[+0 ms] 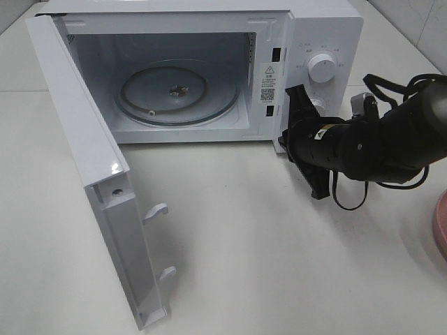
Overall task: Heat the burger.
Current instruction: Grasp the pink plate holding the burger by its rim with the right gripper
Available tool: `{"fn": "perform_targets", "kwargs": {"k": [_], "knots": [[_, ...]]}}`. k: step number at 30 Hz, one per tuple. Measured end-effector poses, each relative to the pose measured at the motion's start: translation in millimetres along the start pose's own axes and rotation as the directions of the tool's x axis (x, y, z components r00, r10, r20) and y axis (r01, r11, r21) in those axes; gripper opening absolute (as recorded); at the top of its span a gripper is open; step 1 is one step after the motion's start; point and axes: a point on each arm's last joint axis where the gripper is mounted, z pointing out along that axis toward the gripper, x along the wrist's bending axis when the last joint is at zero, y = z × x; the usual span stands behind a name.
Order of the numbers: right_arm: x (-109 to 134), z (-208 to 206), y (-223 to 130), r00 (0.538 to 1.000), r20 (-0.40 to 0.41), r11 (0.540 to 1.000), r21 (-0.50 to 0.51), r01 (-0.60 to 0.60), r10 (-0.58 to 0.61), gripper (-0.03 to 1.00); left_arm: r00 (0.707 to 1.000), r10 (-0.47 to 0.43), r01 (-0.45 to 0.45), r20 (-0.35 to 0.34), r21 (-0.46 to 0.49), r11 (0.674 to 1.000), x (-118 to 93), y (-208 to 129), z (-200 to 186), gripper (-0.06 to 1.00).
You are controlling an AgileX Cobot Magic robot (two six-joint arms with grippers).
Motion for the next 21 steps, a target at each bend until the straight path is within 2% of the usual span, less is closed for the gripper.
{"fn": "perform_targets", "kwargs": {"k": [7,9,11,12,15,17,18,20,21], "knots": [[14,-15,0,0.993,0.035,0.993,0.047,0.107,-0.109,0.00,1.000,0.000,0.000,0.000,0.000,1.000,0,0,0,0.87],[24,-28,1,0.976,0.045,0.974,0.084,0.209,-0.213,0.00,1.000,0.000,0.000,0.000,0.000,1.000,0,0,0,0.87],[25,-31,0,0.969,0.051,0.967,0.097,0.234,-0.240,0.00,1.000,0.000,0.000,0.000,0.000,1.000,0,0,0,0.87],[30,-38,0,0.952,0.053,0.948,0.120,0.293,-0.301,0.00,1.000,0.000,0.000,0.000,0.000,1.000,0,0,0,0.87],[31,-41,0,0.941,0.055,0.937,0.134,0.323,-0.333,0.00,1.000,0.000,0.000,0.000,0.000,1.000,0,0,0,0.87],[35,-49,0,0.905,0.060,0.897,0.175,0.407,-0.422,0.00,1.000,0.000,0.000,0.000,0.000,1.000,0,0,0,0.87],[35,-49,0,0.905,0.060,0.897,0.175,0.407,-0.422,0.00,1.000,0.000,0.000,0.000,0.000,1.000,0,0,0,0.87],[37,-60,-1,0.842,0.058,0.827,0.236,0.511,-0.537,0.00,1.000,0.000,0.000,0.000,0.000,1.000,0,0,0,0.87],[37,-60,-1,0.842,0.058,0.827,0.236,0.511,-0.537,0.00,1.000,0.000,0.000,0.000,0.000,1.000,0,0,0,0.87]]}}
